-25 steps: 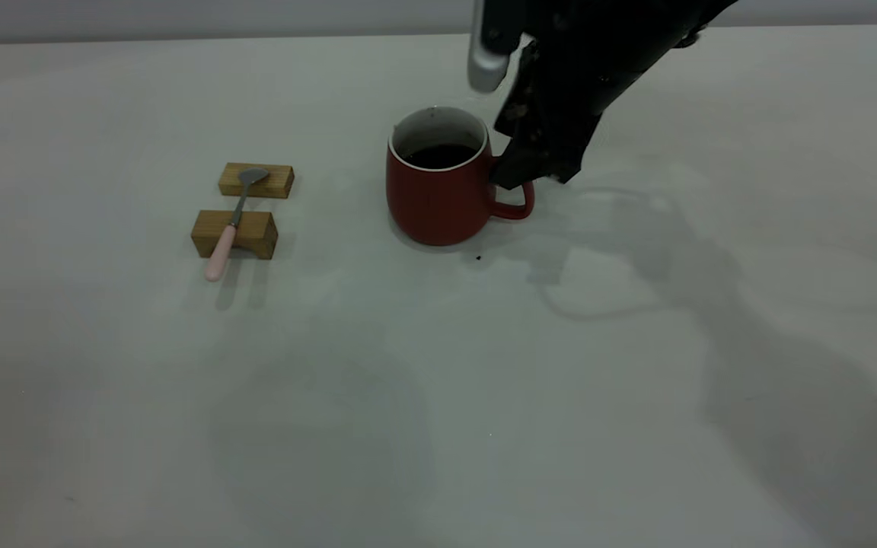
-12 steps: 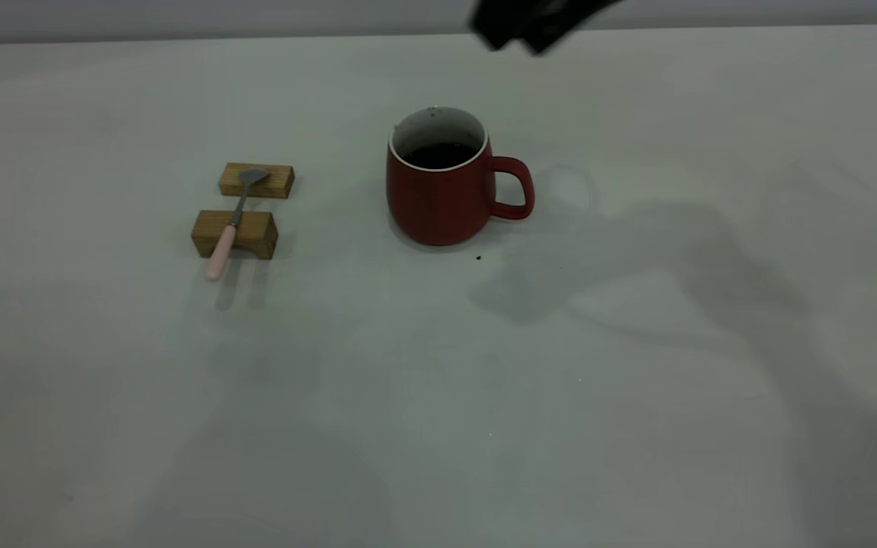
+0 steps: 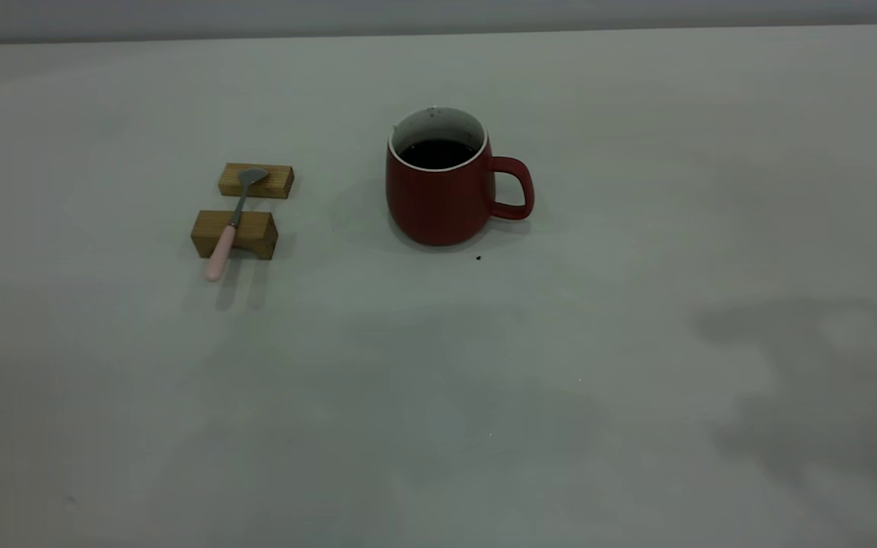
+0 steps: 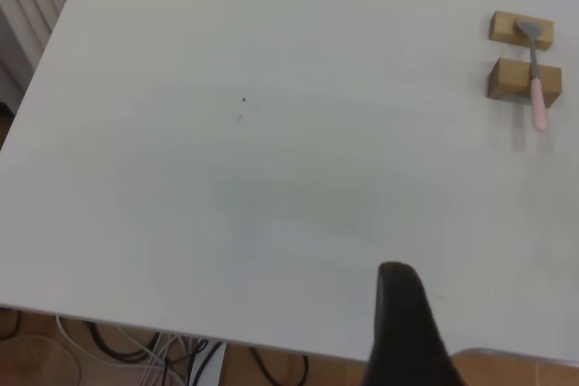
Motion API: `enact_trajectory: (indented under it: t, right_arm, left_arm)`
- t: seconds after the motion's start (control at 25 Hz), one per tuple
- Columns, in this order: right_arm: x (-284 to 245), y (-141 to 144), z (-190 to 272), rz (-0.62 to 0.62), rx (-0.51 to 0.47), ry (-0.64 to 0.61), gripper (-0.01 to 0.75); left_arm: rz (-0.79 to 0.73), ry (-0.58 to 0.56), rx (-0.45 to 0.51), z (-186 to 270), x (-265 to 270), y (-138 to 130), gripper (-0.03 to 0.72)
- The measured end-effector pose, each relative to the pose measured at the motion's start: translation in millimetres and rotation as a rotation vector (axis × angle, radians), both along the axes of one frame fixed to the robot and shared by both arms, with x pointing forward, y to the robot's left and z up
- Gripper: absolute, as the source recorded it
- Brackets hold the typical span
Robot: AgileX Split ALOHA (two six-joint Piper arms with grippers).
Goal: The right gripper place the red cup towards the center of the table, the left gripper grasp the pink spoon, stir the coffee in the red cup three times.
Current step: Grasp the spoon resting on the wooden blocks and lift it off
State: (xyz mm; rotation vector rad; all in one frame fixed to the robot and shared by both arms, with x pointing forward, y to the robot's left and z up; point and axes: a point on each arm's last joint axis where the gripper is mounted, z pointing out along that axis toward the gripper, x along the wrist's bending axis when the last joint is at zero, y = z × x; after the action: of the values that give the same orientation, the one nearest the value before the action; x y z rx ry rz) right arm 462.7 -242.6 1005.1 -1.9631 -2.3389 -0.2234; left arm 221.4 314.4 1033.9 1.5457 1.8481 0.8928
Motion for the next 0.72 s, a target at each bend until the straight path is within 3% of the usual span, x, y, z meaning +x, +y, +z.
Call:
enact_trajectory:
  t: [0.28,0.72]
  right_arm:
    - [-88.5,-33.1,12.1,-0.087,-0.019,-0.132,0.582]
    - [-175.1,-52.1,25.5,-0.167,-0.068,-0.580,0.582]
  left_arm:
    - [0.000,0.000,0.000,0.0,0.0,0.0,0.531]
    - [0.000,0.000,0.000,0.0,0.0,0.0,0.531]
